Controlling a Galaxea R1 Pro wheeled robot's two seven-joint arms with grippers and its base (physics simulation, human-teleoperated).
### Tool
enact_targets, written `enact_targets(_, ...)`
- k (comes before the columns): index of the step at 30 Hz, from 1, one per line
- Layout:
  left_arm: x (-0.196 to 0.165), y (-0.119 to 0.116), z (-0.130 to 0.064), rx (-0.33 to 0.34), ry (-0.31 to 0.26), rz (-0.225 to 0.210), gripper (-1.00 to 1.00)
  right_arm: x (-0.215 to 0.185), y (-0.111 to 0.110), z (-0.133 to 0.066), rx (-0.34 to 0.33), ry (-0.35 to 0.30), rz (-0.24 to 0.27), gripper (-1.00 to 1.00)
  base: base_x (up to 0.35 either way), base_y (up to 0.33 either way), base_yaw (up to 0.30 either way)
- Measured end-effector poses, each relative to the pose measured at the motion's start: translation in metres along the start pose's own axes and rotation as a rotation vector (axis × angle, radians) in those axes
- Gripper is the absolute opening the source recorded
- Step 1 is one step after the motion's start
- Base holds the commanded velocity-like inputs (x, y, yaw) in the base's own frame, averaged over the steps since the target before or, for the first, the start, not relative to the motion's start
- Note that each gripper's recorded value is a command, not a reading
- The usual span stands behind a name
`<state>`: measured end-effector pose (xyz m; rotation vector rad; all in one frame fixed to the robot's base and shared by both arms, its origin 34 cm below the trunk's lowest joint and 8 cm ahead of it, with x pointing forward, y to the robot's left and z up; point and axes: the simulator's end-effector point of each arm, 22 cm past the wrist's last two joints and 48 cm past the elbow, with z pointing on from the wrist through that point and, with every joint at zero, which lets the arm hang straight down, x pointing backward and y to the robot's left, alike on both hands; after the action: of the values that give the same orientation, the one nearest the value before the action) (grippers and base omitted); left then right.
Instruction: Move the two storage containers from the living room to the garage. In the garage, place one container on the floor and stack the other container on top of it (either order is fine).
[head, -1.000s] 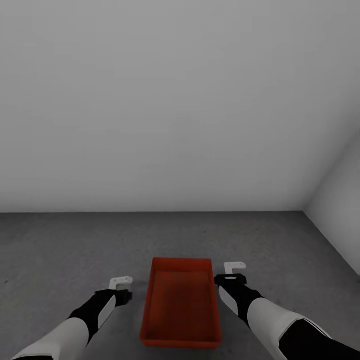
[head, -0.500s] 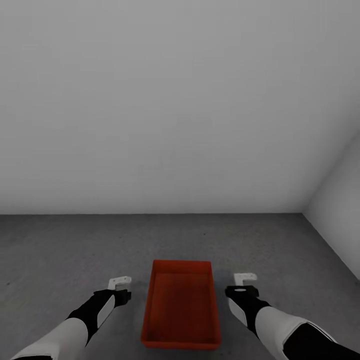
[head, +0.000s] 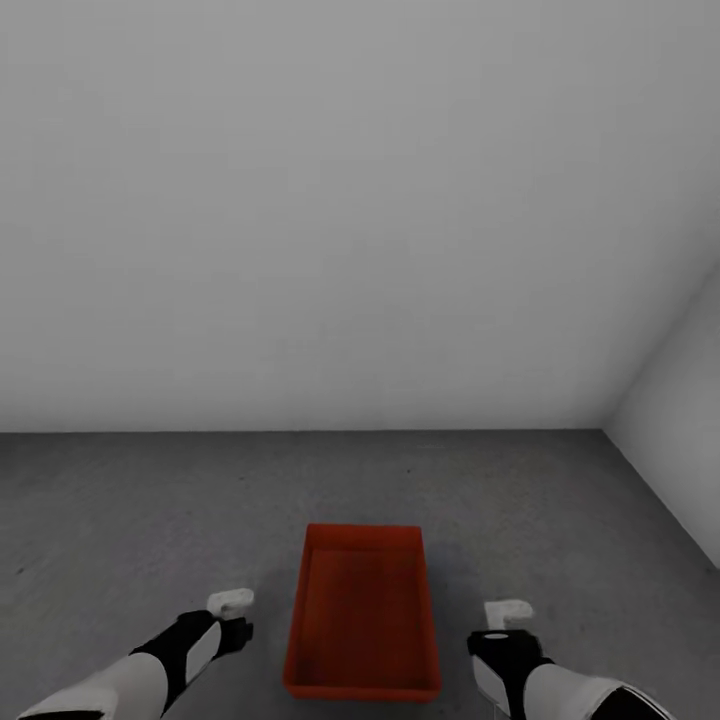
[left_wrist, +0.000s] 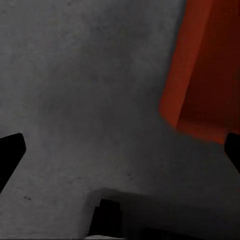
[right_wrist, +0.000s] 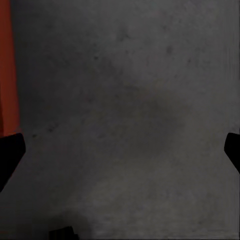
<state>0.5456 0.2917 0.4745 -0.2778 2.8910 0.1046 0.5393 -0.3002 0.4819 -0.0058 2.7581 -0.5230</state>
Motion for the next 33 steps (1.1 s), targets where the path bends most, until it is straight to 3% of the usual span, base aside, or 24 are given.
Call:
enact_targets(6,0.038,0.012,-0.002,-0.023,0.027,-0.007,1.00,0.093,0.008,-0.014,-0.015,0.080,-0.031,1.00,0.000,0.000,0.000)
enact_targets(12,0.074,0.025,-0.010,-0.041,0.064,-0.005,1.00,0.149,0.008,-0.032,-0.021,0.109,-0.038,1.00,0.000,0.000,0.000)
enact_targets(20,0.105,0.034,-0.011,-0.051,0.095,-0.001,1.00,0.174,0.008,-0.040,-0.025,0.102,-0.032,1.00,0.000,0.000,-0.005)
enact_targets(33,0.097,0.033,-0.015,-0.048,0.075,-0.002,1.00,0.223,0.008,-0.054,-0.033,0.147,-0.048,1.00,0.000,0.000,-0.062)
